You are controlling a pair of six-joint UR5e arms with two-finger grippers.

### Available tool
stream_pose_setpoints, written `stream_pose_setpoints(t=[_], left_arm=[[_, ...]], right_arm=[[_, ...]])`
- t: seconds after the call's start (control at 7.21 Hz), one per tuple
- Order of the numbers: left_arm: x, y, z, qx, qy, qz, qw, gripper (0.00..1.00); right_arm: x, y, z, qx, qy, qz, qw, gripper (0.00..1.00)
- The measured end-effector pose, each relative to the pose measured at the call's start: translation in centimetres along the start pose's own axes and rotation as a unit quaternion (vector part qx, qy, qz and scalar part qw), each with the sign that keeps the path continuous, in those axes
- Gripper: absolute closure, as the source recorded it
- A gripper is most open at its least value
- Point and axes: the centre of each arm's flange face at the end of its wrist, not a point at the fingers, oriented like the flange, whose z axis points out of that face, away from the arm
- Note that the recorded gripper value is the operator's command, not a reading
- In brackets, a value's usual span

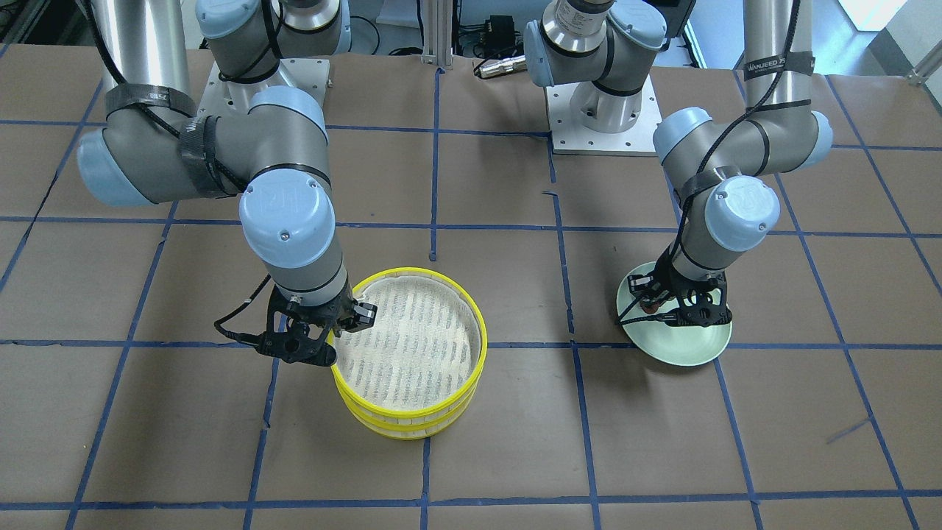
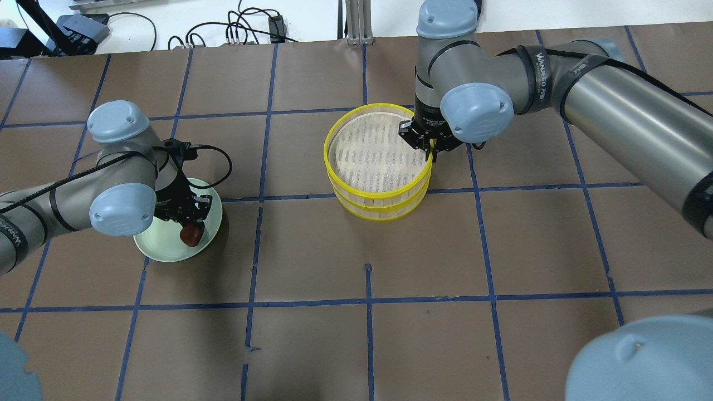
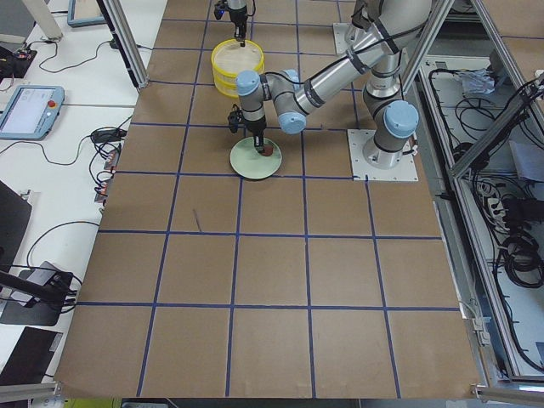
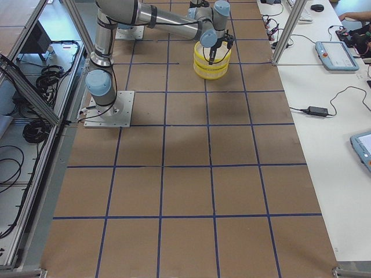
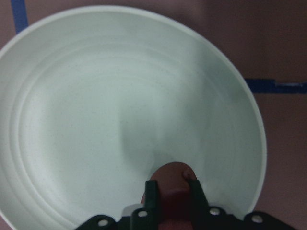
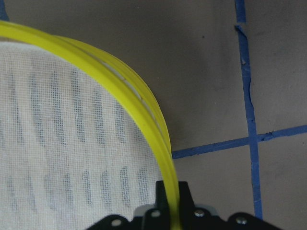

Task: Place buns in different layers of steamer
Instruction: 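Lift the brown bun with left gripper while right gripper releases tier and rises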

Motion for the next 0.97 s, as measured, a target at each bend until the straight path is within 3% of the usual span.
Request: stream_pose_setpoints(t=[0.28,0.42,0.55,0.69,0.97], left_arm=[[-0.5,-0.9,-4.2,0.02,-0.005,0.0,0.9998,1.0],[-0.4,-1.4,-7.0,0.025,-0.005,0.001,0.9997,1.0],[0.0,-2.0,-9.7,0.033,-0.004,0.005,0.9994,0.99],[1.1,-2.8,-12.5,0.045,-0.005,0.015,0.9989,0.99],[4.7,-3.6,-16.6,0.077,0.009,0.03,0.9966,0.99]], right_arm=[[0.0,-0.1,0.3,-0.001,0.002,-0.003,1.0,0.78],[0.0,-0.1,0.4,-0.001,0.004,-0.002,1.0,0.58],[0.0,-0.1,0.4,-0.002,0.004,-0.001,1.0,0.2],[0.0,0.0,0.4,-0.002,0.005,-0.001,1.0,0.0],[0.3,-0.3,-0.5,0.003,0.002,-0.005,1.0,0.0]])
